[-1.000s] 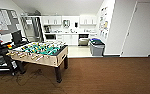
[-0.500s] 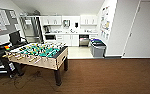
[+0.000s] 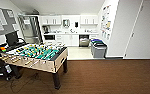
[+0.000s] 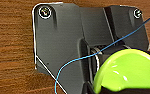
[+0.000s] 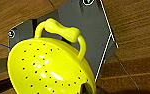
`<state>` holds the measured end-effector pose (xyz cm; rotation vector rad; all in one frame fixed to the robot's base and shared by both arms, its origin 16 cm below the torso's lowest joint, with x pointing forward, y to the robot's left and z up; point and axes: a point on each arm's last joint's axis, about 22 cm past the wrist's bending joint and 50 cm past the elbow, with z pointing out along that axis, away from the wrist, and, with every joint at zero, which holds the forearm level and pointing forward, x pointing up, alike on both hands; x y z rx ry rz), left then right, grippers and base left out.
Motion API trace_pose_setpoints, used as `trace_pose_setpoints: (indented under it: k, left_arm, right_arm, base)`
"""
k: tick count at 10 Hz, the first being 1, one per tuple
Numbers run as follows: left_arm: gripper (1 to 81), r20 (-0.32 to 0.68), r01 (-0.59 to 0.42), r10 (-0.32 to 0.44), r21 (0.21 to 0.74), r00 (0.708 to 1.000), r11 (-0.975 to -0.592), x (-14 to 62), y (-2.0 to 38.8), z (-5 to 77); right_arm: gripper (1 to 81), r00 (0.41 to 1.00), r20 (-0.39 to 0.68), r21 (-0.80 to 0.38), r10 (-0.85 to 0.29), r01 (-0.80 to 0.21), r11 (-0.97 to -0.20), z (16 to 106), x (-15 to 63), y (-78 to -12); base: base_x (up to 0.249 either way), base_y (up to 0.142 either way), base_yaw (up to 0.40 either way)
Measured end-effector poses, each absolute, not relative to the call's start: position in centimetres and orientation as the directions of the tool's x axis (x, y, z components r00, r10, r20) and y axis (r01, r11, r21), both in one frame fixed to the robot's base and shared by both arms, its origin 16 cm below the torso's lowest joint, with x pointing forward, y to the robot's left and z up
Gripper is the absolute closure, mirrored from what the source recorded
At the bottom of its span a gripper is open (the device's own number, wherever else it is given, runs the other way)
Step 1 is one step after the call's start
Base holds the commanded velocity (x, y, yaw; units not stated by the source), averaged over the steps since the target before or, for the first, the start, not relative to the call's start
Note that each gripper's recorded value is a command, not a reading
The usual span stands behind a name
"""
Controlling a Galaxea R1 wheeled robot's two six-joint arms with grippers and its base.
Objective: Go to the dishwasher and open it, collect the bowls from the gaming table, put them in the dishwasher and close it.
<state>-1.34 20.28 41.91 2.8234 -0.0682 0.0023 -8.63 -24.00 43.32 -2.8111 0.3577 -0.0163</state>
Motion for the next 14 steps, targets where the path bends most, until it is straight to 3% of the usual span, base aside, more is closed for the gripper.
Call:
trace_pose_setpoints:
  k: [14]
  left_arm:
    - [81.1, 0.014, -0.048, -0.046, 0.316, 0.999, -0.948, -1.18, 20.04, 41.94]
  right_arm:
    - [81.1, 0.969, -0.018, -0.299, -0.247, -0.241, -0.923, 43.25, -8.0, -24.35]
  base:
    - [0.192, -0.088, 0.0]
